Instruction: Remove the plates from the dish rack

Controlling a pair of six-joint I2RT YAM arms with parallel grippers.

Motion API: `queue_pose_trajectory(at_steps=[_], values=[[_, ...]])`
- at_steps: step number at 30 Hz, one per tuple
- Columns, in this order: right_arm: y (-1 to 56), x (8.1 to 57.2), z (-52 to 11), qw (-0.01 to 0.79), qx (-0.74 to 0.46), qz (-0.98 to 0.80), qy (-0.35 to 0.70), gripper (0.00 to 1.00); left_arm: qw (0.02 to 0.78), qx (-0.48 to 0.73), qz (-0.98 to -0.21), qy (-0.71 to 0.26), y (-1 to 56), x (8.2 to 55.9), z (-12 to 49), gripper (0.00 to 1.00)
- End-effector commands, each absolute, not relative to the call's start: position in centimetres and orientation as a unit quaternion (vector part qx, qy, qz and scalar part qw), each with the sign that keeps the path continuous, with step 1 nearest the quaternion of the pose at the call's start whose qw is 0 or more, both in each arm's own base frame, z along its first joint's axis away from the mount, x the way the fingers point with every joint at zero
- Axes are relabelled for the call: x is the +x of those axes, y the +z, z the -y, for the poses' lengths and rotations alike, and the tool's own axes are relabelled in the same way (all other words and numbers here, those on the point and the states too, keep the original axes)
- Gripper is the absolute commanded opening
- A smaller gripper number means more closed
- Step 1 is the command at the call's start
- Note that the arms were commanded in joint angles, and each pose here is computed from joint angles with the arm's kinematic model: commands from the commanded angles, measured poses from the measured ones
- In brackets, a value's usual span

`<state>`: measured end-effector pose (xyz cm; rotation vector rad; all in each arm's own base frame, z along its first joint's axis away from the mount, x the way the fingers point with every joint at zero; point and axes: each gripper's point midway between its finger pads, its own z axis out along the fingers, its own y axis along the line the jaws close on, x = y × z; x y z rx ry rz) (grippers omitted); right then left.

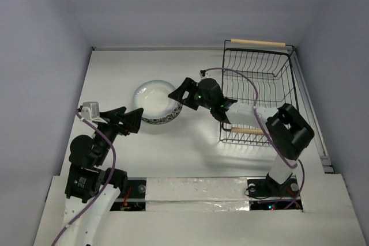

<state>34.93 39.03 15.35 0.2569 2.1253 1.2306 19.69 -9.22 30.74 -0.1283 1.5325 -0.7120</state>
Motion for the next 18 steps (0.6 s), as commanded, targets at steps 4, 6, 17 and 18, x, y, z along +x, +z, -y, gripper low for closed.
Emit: queue_pose_trajectory(at_steps=[4,6,17,18], values=[[20.5,35.8,-36.9,0.421,0.099,-0.791,0.433,0.90,0.676,-0.058,-0.664,-0.314,31.9,19.6,8.9,0.88],[23.5,35.8,-36.5,0.441,0.093,-0.776,0.441,0.89,0.676,-0.060,-0.665,-0.312,31.9,19.6,8.9,0.91],[39.3,29.1,-26.7,0.613,0.063,-0.644,0.453,0.00,0.688,-0.047,-0.656,-0.309,33.3,19.8,8.9,0.97],[40.5,28.1,-25.3,0.628,0.064,-0.632,0.450,0.00,0.689,-0.047,-0.655,-0.308,33.6,19.8,8.9,0.97]])
